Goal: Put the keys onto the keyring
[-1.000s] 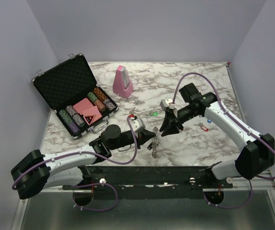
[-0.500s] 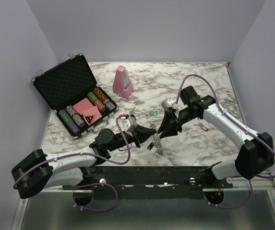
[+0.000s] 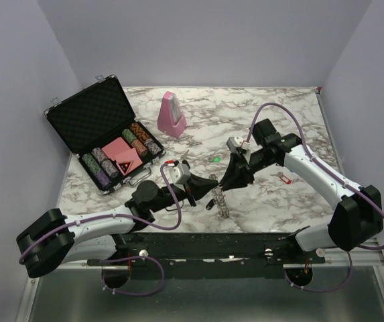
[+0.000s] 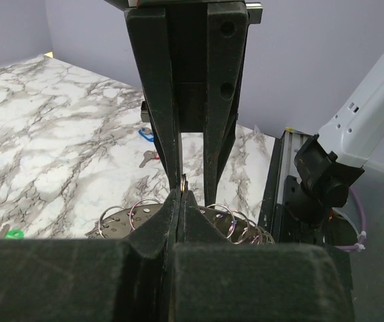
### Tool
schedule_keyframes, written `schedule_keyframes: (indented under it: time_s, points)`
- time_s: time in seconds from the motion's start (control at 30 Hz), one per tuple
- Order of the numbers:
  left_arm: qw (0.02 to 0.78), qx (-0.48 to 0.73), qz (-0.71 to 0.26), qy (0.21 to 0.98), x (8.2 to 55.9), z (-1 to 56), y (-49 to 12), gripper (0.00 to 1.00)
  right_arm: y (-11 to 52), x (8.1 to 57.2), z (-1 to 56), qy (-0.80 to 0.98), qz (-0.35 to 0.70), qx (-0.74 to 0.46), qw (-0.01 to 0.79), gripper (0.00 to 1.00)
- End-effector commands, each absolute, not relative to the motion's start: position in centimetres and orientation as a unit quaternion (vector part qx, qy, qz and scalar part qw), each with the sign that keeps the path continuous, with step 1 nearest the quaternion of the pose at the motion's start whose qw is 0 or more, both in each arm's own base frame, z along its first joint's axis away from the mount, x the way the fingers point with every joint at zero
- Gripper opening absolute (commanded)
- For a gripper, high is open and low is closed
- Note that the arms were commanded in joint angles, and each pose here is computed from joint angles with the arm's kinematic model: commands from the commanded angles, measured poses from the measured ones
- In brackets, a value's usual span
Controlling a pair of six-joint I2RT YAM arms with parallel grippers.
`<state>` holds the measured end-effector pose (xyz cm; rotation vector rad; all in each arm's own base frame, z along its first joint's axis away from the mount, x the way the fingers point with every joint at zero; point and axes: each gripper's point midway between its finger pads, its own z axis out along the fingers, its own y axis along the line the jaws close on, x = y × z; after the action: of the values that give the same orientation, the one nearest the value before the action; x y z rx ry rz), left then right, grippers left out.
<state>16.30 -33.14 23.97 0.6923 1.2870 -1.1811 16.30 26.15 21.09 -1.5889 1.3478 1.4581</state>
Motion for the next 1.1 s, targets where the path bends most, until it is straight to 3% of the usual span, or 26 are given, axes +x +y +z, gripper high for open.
schedule_keyframes:
  time_s: [0.0,0.17,0.43,0.6,0.63,0.7,0.77,0.83,1.07]
  points:
    - [0.604,0.284,-0.511,0.542,16.5,24.6,-32.8,0.0,26.3,16.5,21.8,0.5,0.563,-0.585,0.302,0.28]
    - [0.603,0.284,-0.51,0.544,16.5,24.4,-32.8,0.0,26.3,16.6,21.8,0.503,0.564,-0.582,0.301,0.21]
    - [0.6,0.286,-0.512,0.544,16.5,24.4,-33.0,0.0,26.3,16.6,21.7,0.505,0.563,-0.581,0.3,0.01]
    - [0.593,0.294,-0.51,0.55,16.3,23.9,-33.0,0.0,26.1,17.3,21.1,0.527,0.537,-0.589,0.296,0.0]
    - [0.589,0.297,-0.508,0.554,16.3,23.6,-32.9,0.05,25.9,17.6,20.8,0.532,0.524,-0.596,0.296,0.0]
    - [0.576,0.31,-0.504,0.563,16.1,23.3,-32.6,0.33,25.4,18.0,20.3,0.544,0.496,-0.611,0.291,0.0]
    - [0.568,0.333,-0.49,0.571,15.8,23.0,-32.1,0.53,24.6,18.4,19.9,0.55,0.46,-0.637,0.285,0.0]
    - [0.565,0.361,-0.464,0.579,15.6,22.6,-31.4,0.66,23.7,18.4,19.5,0.556,0.429,-0.658,0.273,0.0]
    - [0.539,0.458,-0.374,0.6,16.0,21.8,-30.7,0.71,22.6,19.4,18.8,0.58,0.368,-0.676,0.268,0.0]
